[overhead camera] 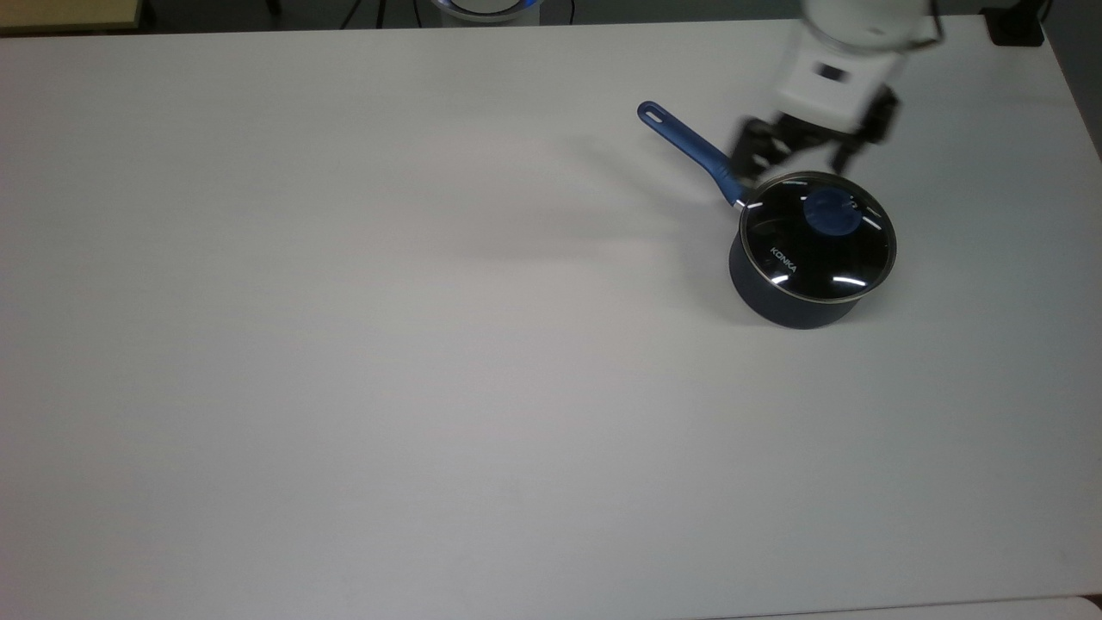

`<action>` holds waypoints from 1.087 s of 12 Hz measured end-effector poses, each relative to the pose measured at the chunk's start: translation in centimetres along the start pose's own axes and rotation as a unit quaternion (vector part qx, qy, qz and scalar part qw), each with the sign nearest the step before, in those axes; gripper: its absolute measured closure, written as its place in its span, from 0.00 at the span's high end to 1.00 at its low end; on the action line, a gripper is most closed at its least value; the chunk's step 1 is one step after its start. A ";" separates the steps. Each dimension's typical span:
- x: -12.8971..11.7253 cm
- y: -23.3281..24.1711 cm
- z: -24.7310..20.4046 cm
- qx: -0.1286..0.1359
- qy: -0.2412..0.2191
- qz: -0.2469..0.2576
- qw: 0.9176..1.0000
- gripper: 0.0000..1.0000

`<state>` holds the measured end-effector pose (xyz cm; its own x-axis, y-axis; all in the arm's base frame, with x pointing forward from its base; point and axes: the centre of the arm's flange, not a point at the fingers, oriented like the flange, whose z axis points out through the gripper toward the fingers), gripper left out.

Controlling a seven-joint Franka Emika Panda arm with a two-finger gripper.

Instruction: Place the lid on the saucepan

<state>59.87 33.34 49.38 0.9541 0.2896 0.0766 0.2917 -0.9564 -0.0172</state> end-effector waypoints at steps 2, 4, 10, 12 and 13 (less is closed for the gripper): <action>-2.2 10.6 -6.2 -0.011 -0.024 0.062 0.998 1.00; -6.1 20.3 -10.8 -0.013 -0.017 0.091 0.996 1.00; -13.2 29.6 -12.3 -0.025 -0.032 0.161 0.986 1.00; -13.4 30.0 -12.0 -0.025 -0.035 0.165 0.985 1.00; -13.4 30.0 -12.0 -0.025 -0.035 0.165 0.985 1.00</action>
